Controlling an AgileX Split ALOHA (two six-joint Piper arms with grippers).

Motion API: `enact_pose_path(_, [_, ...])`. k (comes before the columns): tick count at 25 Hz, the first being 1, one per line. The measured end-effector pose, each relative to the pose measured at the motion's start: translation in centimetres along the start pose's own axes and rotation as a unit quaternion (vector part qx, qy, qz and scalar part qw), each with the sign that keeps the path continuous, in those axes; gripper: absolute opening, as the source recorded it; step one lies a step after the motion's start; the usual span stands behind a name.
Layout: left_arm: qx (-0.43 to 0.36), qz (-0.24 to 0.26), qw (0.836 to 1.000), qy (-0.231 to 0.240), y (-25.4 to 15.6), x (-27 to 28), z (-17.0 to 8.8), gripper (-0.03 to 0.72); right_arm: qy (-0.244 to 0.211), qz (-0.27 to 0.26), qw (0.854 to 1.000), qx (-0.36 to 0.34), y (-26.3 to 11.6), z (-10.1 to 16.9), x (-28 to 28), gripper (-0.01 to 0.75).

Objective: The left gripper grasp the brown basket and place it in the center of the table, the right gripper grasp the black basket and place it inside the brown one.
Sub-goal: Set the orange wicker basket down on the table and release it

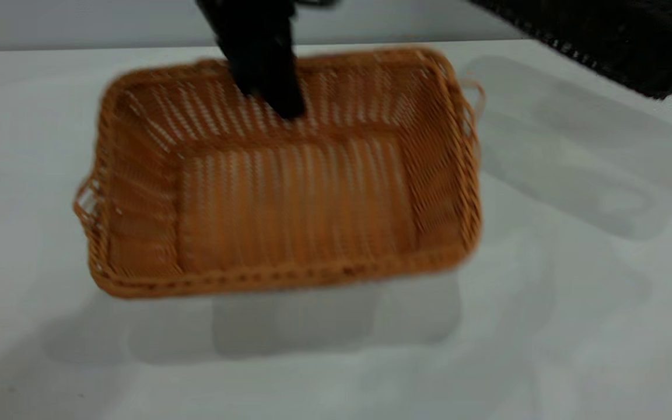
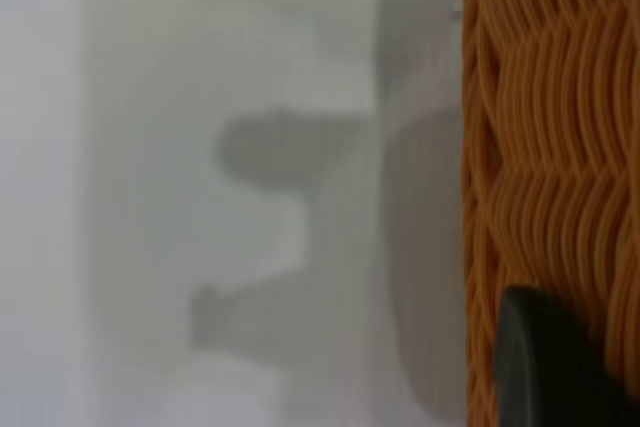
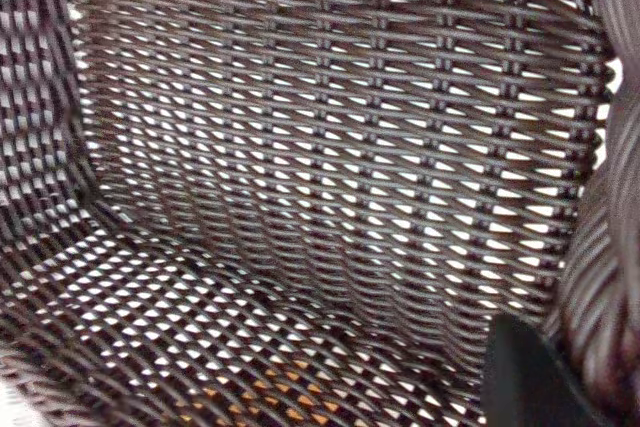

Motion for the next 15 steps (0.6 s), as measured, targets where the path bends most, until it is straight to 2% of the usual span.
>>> enact_pose_path(6, [-0.03, 0.002, 0.999, -0.012, 2.2, -2.9, -1.9, 0.088, 0.015, 0.009, 1.0, 0.005, 0.2, 0.3, 0.6, 0.08])
enact_pose_path(9, [-0.036, 0.001, 0.999, -0.008, 2.3, -3.6, -1.9, 0.123, 0.016, 0.016, 1.0, 0.007, 0.0, 0.3, 0.6, 0.08])
enact_pose_path(11, [-0.035, -0.002, 0.999, -0.004, 2.5, -3.6, -1.8, 0.192, 0.017, 0.017, 1.0, 0.008, 0.0, 0.4, 0.6, 0.08])
enact_pose_path(15, [-0.035, -0.009, 0.999, 0.011, 2.7, -3.4, -1.4, 0.382, 0.02, 0.019, 1.0, 0.008, -0.1, 0.5, 0.7, 0.08])
Point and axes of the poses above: a point on each arm's last joint axis where the gripper is mounted, x pointing back along that axis away from the gripper, z along the wrist's bending axis when the last joint is at zero, y = z × x, the point moved 5 cm from there along -x, pointing out along that axis toward the gripper, and after that the axes turned 1 degree about x, right-handed, at the moved point
